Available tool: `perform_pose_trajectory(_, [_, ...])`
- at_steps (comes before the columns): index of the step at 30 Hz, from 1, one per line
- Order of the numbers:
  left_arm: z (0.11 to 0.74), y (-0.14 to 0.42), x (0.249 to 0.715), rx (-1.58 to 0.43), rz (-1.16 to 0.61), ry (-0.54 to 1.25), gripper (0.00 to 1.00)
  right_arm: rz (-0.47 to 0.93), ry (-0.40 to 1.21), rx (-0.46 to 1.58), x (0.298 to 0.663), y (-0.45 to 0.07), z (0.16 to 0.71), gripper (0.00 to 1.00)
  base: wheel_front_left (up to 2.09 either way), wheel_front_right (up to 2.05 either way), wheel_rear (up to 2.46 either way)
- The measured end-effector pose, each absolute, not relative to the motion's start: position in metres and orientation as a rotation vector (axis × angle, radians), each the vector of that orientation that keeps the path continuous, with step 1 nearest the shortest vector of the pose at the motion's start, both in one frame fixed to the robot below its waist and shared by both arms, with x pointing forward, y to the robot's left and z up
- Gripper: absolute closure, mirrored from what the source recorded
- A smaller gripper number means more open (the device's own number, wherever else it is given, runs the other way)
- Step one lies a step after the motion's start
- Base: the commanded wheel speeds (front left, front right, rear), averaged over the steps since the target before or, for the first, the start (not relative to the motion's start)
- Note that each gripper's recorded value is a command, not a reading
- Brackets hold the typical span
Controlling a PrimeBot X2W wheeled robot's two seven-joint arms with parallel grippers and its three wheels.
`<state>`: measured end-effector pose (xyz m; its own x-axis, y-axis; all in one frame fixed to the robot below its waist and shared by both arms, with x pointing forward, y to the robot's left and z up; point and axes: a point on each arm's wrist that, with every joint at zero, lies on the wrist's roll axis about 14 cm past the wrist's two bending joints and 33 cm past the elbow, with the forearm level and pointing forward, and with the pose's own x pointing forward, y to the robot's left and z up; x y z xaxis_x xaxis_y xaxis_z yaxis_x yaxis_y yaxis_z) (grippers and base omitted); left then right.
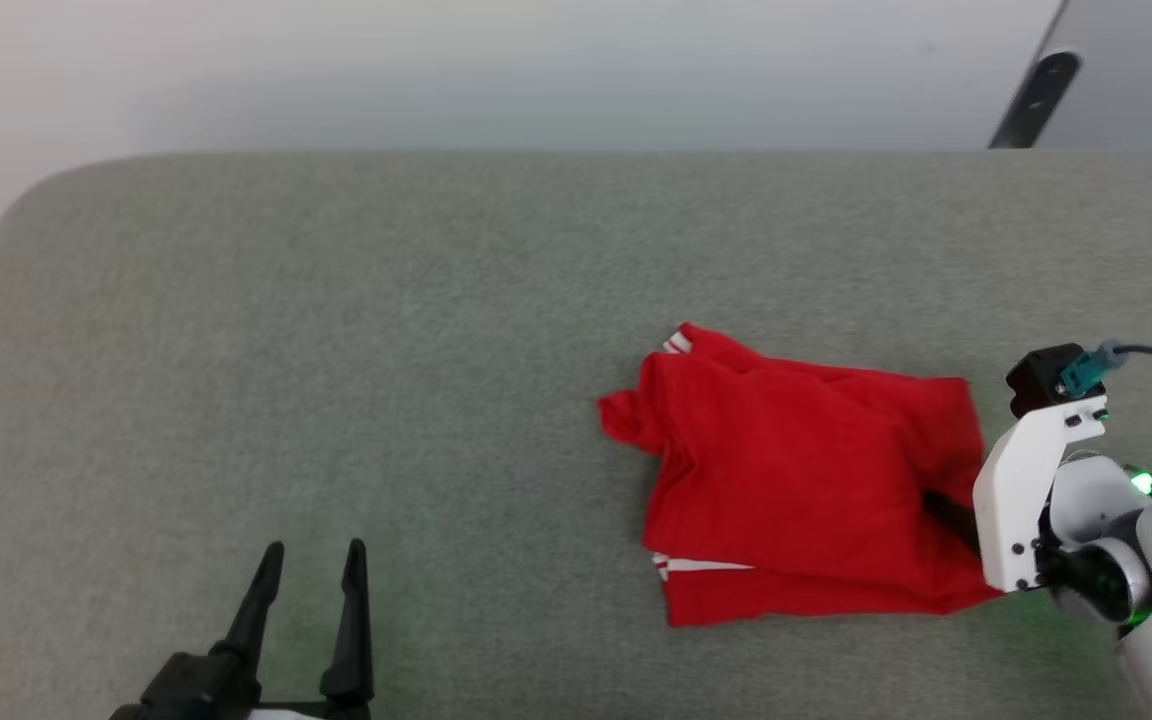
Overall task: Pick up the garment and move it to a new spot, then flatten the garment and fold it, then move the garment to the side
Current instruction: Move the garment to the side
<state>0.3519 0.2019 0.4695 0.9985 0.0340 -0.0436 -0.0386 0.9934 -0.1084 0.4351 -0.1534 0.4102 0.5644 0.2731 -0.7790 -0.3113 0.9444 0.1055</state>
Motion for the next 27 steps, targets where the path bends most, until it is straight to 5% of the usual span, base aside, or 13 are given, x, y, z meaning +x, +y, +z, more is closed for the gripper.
perform_pose_trajectory(5, [0.463, 0.211, 0.351, -0.112, 0.069, 0.06, 0.0, 0.368, 0.986, -0.1, 0.443, -0.15, 0.393, 0.0, 0.0, 0.0, 0.0])
perform_pose_trajectory(6, [0.461, 0.212, 0.351, -0.113, 0.075, 0.065, 0.0, 0.373, 0.986, -0.089, 0.445, -0.148, 0.392, 0.09, 0.0, 0.0, 0.0])
perform_pose_trajectory(7, [0.46, 0.214, 0.351, -0.113, 0.082, 0.067, 0.0, 0.377, 0.985, -0.08, 0.447, -0.146, 0.391, 0.51, 0.0, 0.0, 0.0])
perform_pose_trajectory(9, [0.46, 0.216, 0.35, -0.114, 0.088, 0.069, 0.0, 0.382, 0.984, -0.085, 0.45, -0.143, 0.387, 1.0, 0.0, 0.0, 0.0])
perform_pose_trajectory(20, [0.471, 0.196, 0.367, -0.114, 0.002, 0.025, 0.0, 0.337, 0.833, 0.056, 0.456, -0.15, 0.403, 1.0, 0.0, 0.0, 0.0])
perform_pose_trajectory(27, [0.476, 0.171, 0.383, -0.112, -0.09, 0.007, 0.0, 0.119, 0.763, 0.088, 0.444, -0.246, 0.421, 1.0, 0.0, 0.0, 0.0])
